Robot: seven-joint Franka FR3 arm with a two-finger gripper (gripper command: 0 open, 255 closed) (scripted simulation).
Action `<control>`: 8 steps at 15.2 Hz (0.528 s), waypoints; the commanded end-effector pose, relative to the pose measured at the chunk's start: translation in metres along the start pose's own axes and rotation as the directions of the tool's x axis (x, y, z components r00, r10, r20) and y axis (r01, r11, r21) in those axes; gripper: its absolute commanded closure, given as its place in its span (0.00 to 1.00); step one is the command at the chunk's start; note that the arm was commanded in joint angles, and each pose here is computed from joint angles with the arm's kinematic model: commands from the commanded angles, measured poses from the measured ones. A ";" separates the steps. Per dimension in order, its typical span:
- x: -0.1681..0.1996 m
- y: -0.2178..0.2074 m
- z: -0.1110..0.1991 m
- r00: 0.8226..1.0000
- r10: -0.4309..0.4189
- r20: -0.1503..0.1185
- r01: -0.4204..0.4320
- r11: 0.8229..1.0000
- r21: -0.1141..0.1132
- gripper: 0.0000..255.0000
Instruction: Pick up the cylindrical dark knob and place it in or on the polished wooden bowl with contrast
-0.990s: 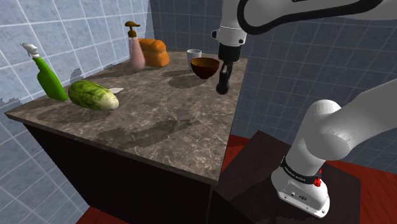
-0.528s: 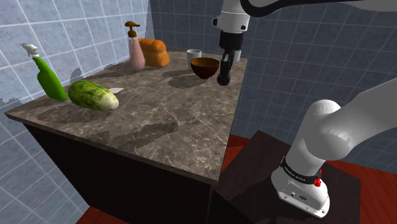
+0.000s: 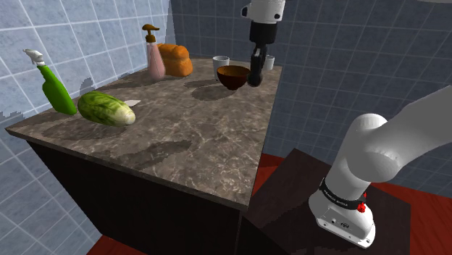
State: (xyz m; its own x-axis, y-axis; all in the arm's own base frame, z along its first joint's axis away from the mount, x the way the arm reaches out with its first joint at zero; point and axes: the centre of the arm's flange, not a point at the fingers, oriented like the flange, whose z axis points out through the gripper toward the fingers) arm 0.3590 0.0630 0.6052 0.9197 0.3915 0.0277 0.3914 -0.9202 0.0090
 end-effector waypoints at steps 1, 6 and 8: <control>0.010 0.021 -0.001 1.000 0.000 0.000 0.000 1.000 0.000 1.00; 0.039 0.080 0.000 1.000 0.000 0.000 0.000 1.000 0.000 1.00; 0.051 0.103 0.001 1.000 0.000 0.000 0.000 1.000 0.000 1.00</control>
State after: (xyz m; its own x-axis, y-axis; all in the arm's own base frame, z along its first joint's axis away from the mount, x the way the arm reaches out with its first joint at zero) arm 0.4320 -0.0044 0.6099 0.9199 0.3911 0.0277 0.3910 -0.9203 0.0083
